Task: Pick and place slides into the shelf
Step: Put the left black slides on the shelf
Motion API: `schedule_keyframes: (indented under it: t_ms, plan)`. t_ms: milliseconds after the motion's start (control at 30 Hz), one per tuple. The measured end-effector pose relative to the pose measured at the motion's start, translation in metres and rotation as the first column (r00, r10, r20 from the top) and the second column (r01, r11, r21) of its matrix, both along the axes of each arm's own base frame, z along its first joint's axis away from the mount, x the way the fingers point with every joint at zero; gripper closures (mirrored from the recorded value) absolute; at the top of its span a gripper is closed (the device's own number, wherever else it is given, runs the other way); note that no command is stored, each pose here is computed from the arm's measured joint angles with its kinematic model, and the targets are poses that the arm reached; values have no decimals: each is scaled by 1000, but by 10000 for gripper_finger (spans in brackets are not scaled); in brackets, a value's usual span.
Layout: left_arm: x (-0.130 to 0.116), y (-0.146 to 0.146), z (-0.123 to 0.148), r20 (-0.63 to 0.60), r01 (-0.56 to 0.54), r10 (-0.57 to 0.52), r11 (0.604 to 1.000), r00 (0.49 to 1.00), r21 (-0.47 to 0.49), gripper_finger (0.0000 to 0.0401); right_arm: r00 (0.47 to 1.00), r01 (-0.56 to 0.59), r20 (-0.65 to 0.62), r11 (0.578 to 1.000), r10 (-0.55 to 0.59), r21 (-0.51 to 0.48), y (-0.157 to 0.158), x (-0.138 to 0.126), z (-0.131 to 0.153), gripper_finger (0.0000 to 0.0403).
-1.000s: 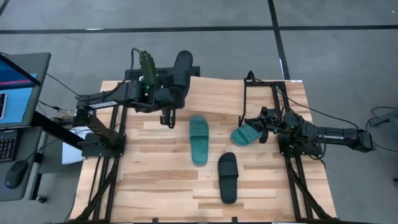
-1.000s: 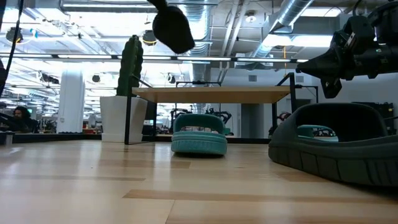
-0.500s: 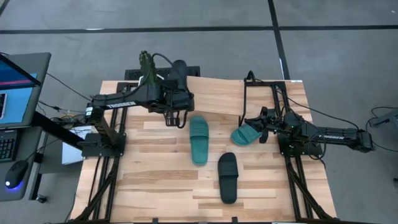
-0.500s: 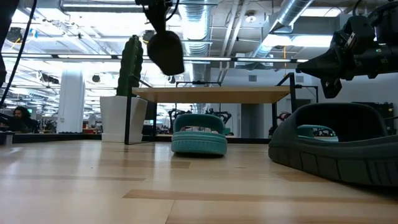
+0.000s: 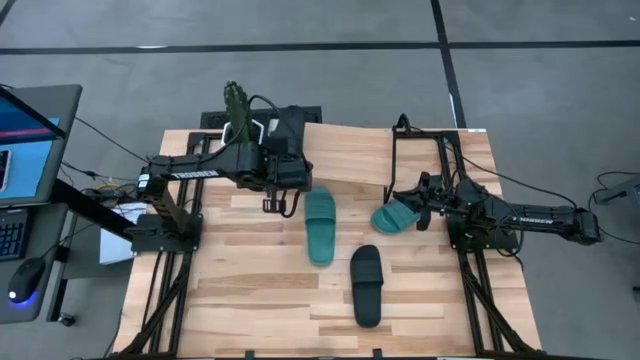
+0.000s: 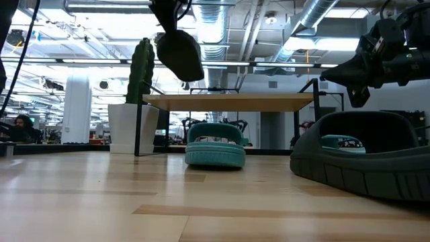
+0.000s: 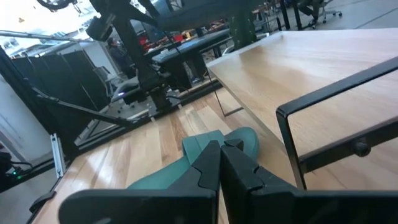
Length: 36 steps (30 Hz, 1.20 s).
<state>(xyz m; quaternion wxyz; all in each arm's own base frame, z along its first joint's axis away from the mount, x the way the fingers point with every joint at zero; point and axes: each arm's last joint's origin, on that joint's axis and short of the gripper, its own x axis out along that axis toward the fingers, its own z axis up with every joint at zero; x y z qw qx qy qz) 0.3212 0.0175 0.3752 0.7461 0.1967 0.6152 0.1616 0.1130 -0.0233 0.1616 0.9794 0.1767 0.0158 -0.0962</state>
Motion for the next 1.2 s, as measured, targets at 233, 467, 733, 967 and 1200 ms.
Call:
schedule_keyframes:
  t_ms: [233,467,733,967,1200]
  plan:
    - [0,-7,0,-12,47,-47,999,999,-23,401,1000,0,-1,1000,0,0,0,0,0,403]
    - [-1,-18,-1,-30,84,-85,996,996,-24,401,1000,0,-1,1000,0,0,0,0,0,403]
    - [0,-15,0,-35,88,-86,995,996,37,401,1000,0,-1,1000,0,0,0,0,0,403]
    - [0,-9,0,-40,76,-74,996,996,37,401,1000,0,-1,1000,0,0,0,0,0,403]
    - [1,-2,1,-41,85,-83,995,996,43,401,1000,0,-1,1000,0,0,0,0,0,403]
